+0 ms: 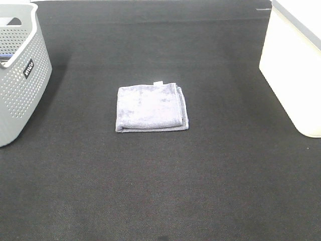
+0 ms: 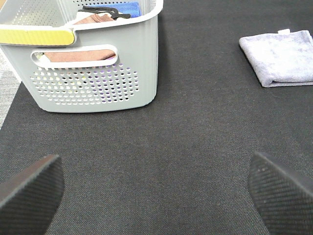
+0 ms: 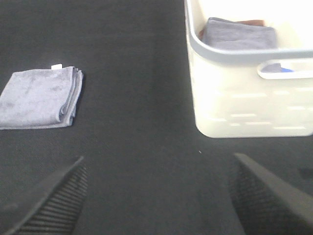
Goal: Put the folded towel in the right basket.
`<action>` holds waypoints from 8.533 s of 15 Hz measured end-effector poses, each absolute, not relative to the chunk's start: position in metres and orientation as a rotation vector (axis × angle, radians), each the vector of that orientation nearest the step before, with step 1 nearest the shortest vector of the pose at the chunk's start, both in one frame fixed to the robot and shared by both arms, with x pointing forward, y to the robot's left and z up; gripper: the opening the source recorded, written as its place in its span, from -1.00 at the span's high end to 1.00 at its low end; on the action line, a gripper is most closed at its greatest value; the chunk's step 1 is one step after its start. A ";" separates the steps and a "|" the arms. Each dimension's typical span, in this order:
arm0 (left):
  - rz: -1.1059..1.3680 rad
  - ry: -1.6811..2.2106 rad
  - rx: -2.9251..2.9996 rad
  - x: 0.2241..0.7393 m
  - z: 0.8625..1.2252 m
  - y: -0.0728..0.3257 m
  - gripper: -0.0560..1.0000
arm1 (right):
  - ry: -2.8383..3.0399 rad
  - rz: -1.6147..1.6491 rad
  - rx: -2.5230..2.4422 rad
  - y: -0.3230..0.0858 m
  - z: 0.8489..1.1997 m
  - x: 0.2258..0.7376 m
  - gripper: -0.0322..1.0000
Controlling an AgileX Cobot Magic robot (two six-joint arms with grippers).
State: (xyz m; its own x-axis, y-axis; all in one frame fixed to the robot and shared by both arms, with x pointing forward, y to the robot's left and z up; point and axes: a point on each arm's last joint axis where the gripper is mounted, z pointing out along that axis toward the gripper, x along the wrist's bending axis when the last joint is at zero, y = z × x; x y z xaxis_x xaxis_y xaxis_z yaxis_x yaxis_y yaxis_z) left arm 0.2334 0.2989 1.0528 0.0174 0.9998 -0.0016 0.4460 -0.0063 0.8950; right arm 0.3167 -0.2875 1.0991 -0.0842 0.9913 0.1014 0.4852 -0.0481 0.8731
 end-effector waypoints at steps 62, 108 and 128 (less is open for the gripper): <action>0.943 1.526 1.551 0.233 1.053 0.299 -0.94 | 2.406 0.938 1.347 -0.158 1.119 0.675 0.82; 0.943 1.526 1.551 0.233 1.053 0.299 -0.94 | 2.154 0.553 2.010 -0.281 1.122 0.499 -0.53; 0.943 1.526 1.551 0.233 1.053 0.299 -0.94 | 1.642 1.009 1.478 -0.291 1.055 0.233 -0.53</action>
